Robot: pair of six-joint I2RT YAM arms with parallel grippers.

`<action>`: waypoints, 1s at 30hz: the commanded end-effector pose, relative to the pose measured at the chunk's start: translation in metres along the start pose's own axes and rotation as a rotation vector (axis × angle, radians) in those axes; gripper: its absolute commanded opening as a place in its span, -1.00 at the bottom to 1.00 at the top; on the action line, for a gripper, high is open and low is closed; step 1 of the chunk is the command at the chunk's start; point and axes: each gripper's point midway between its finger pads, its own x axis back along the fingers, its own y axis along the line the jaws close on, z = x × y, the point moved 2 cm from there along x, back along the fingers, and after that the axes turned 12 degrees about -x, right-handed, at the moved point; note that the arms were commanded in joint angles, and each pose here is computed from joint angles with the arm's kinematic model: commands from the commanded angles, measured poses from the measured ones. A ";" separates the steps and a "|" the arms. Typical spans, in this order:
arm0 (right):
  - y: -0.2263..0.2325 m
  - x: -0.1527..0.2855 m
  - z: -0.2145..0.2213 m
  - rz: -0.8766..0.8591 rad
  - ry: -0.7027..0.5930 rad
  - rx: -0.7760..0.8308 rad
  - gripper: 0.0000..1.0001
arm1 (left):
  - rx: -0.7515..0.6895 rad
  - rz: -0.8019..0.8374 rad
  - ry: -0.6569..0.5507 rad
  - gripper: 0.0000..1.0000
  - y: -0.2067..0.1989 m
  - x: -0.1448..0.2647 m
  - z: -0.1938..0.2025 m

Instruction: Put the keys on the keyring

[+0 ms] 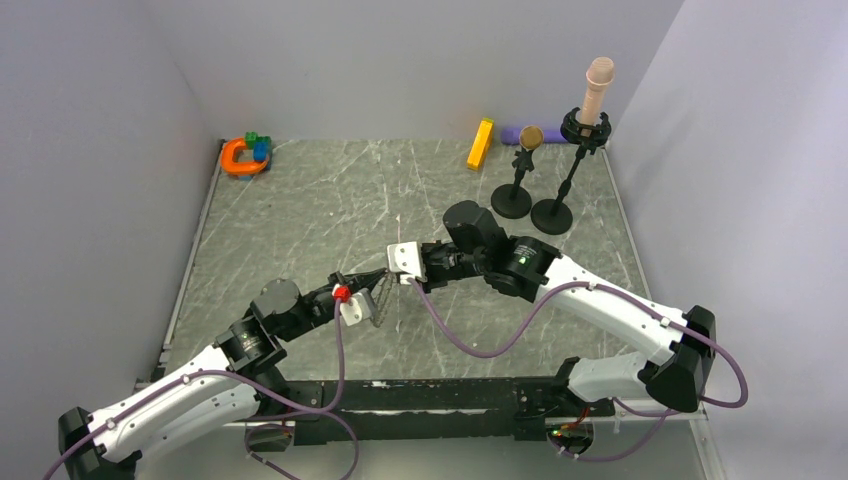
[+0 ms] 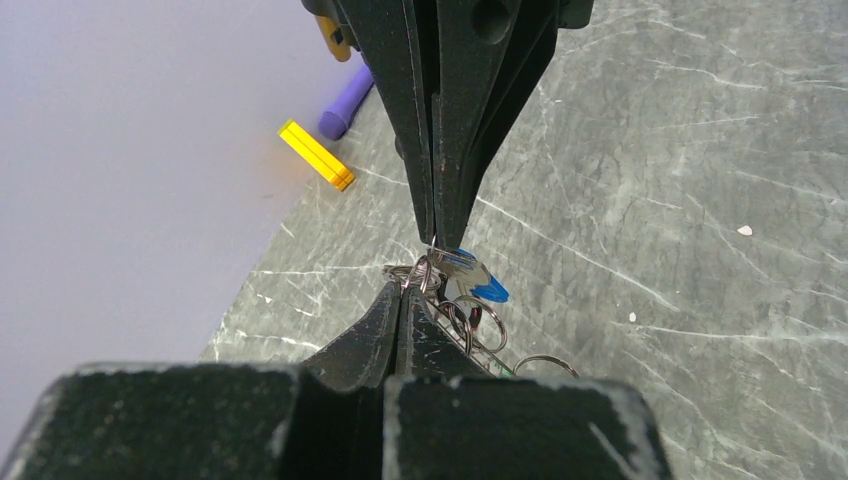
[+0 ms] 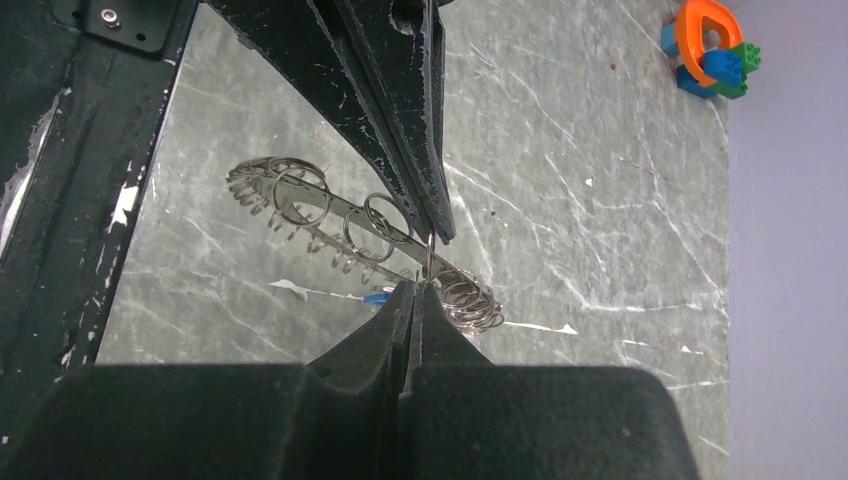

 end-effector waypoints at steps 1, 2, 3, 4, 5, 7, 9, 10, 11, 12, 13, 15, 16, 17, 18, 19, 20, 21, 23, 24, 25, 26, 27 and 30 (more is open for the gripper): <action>-0.002 0.001 -0.014 0.008 -0.049 0.012 -1.00 | 0.002 -0.067 -0.096 -1.00 0.020 0.000 -0.026; -0.002 0.001 -0.014 0.009 -0.049 0.012 -1.00 | 0.002 -0.067 -0.093 -1.00 0.020 0.000 -0.026; -0.002 0.002 -0.014 0.009 -0.050 0.015 -1.00 | 0.003 -0.065 -0.092 -1.00 0.020 0.000 -0.026; -0.002 0.002 -0.014 0.009 -0.049 0.016 -1.00 | 0.003 -0.064 -0.088 -1.00 0.019 0.000 -0.025; -0.002 0.002 -0.014 0.010 -0.048 0.017 -1.00 | 0.004 -0.065 -0.084 -1.00 0.020 -0.001 -0.025; -0.002 0.003 -0.014 0.008 -0.044 0.023 -1.00 | 0.006 -0.067 -0.081 -1.00 0.020 0.000 -0.024; -0.002 0.004 -0.014 0.009 -0.042 0.023 -1.00 | 0.007 -0.068 -0.078 -1.00 0.020 0.000 -0.024; -0.002 0.004 -0.013 0.009 -0.041 0.023 -1.00 | 0.009 -0.070 -0.078 -1.00 0.021 0.000 -0.024; -0.002 0.004 -0.013 0.010 -0.041 0.023 -1.00 | 0.008 -0.068 -0.076 -1.00 0.020 0.000 -0.024; -0.002 0.004 -0.014 0.010 -0.043 0.025 -1.00 | 0.008 -0.068 -0.072 -1.00 0.020 0.000 -0.023; -0.002 0.004 -0.014 0.010 -0.044 0.026 -1.00 | 0.008 -0.066 -0.074 -1.00 0.020 0.000 -0.023; -0.002 0.004 -0.014 0.010 -0.043 0.025 -1.00 | 0.008 -0.067 -0.074 -1.00 0.020 0.000 -0.023; -0.001 0.004 -0.013 0.010 -0.042 0.025 -1.00 | 0.009 -0.066 -0.071 -1.00 0.020 0.000 -0.023; -0.001 0.004 -0.013 0.009 -0.041 0.024 -1.00 | 0.009 -0.065 -0.072 -1.00 0.020 -0.001 -0.023; -0.002 0.004 -0.014 0.010 -0.043 0.025 -1.00 | 0.008 -0.066 -0.073 -1.00 0.020 -0.001 -0.023; -0.002 0.004 -0.014 0.011 -0.043 0.025 -1.00 | 0.009 -0.066 -0.070 -1.00 0.020 -0.001 -0.023; -0.002 0.005 -0.014 0.012 -0.043 0.025 -1.00 | 0.008 -0.065 -0.067 -1.00 0.020 -0.001 -0.022; -0.002 0.005 -0.015 0.012 -0.044 0.026 -1.00 | 0.008 -0.066 -0.063 -1.00 0.020 -0.001 -0.022; -0.002 0.005 -0.014 0.015 -0.040 0.027 -1.00 | 0.009 -0.069 -0.062 -1.00 0.020 -0.001 -0.021; -0.002 0.005 -0.014 0.015 -0.039 0.026 -1.00 | 0.008 -0.072 -0.064 -1.00 0.021 0.000 -0.022; -0.002 0.005 -0.014 0.014 -0.038 0.026 -1.00 | 0.009 -0.074 -0.062 -1.00 0.021 0.000 -0.021; -0.002 0.005 -0.013 0.014 -0.038 0.024 -1.00 | 0.010 -0.072 -0.061 -1.00 0.021 0.000 -0.021; -0.002 0.006 -0.014 0.013 -0.039 0.026 -1.00 | 0.010 -0.073 -0.058 -1.00 0.021 0.000 -0.021; -0.003 0.005 -0.013 0.016 -0.035 0.026 -1.00 | 0.011 -0.072 -0.061 -1.00 0.021 0.000 -0.022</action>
